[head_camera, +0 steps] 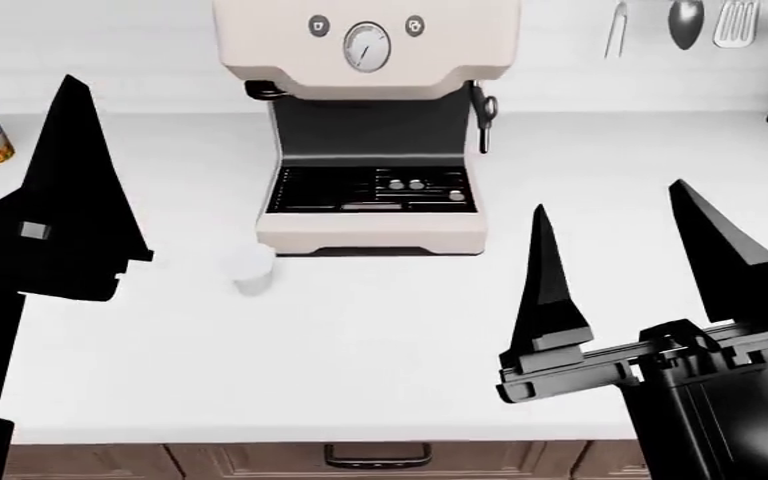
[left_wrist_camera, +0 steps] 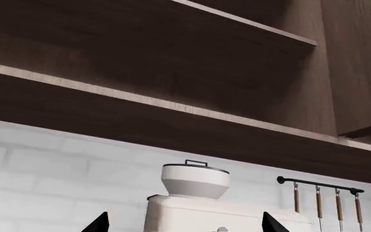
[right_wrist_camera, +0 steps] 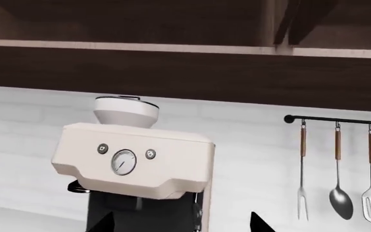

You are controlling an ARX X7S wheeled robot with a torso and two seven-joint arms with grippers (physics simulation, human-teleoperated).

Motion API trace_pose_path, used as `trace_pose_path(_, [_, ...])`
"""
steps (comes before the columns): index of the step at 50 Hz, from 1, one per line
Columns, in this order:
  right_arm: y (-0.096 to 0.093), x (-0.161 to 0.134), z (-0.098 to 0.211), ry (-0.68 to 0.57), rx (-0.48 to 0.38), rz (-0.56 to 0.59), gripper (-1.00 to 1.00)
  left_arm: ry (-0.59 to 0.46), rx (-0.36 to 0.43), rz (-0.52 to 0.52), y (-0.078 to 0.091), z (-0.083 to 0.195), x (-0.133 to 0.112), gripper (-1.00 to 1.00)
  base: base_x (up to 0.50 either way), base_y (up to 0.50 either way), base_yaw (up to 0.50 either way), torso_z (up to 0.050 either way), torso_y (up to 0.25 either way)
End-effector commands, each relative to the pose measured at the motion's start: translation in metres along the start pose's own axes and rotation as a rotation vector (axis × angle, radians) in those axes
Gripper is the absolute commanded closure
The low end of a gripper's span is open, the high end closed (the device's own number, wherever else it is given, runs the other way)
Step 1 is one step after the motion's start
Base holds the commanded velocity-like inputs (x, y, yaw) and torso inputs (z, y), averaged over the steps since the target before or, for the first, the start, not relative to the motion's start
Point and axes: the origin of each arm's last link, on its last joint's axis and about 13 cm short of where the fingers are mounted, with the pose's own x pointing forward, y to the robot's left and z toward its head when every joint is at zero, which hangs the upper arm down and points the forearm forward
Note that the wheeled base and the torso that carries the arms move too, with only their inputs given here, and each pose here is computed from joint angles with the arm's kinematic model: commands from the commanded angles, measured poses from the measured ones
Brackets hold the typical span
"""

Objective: Pick the bar and yogurt from the counter and place them in the cabinets closest to them.

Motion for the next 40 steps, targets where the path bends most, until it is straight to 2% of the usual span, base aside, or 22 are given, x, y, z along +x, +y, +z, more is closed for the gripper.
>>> trace_pose_path(1, [0.0,0.0,0.001,-0.004,-0.004,0.004,-1.0,0.0,0.0,0.0,0.0,0.0,0.0,-1.0,0.09,0.5,0.0,0.0,0.0])
trace_pose_path(28, [0.001,-0.001,0.001,0.004,0.007,0.022,-1.0,0.0,0.0,-0.004,-0.001,0.0,0.0,-1.0,0.09,0.5,0.0,0.0,0.0])
trace_pose_path(31, [0.001,0.002,-0.003,0.057,0.026,0.025,-1.0,0.003,0.001,-0.005,-0.001,-0.001,0.0,-1.0,0.0,0.0,0.0,0.0,0.0])
trace_pose_path(37, [0.007,0.011,-0.017,0.256,0.031,0.08,-1.0,0.007,0.002,-0.009,-0.002,-0.002,0.0,-1.0,0.0,0.0,0.0,0.0,0.0])
trace_pose_path(40, [0.009,0.012,-0.021,0.304,0.038,0.101,-1.0,0.008,0.002,-0.008,-0.002,-0.002,0.0,-1.0,0.0,0.0,0.0,0.0,0.0])
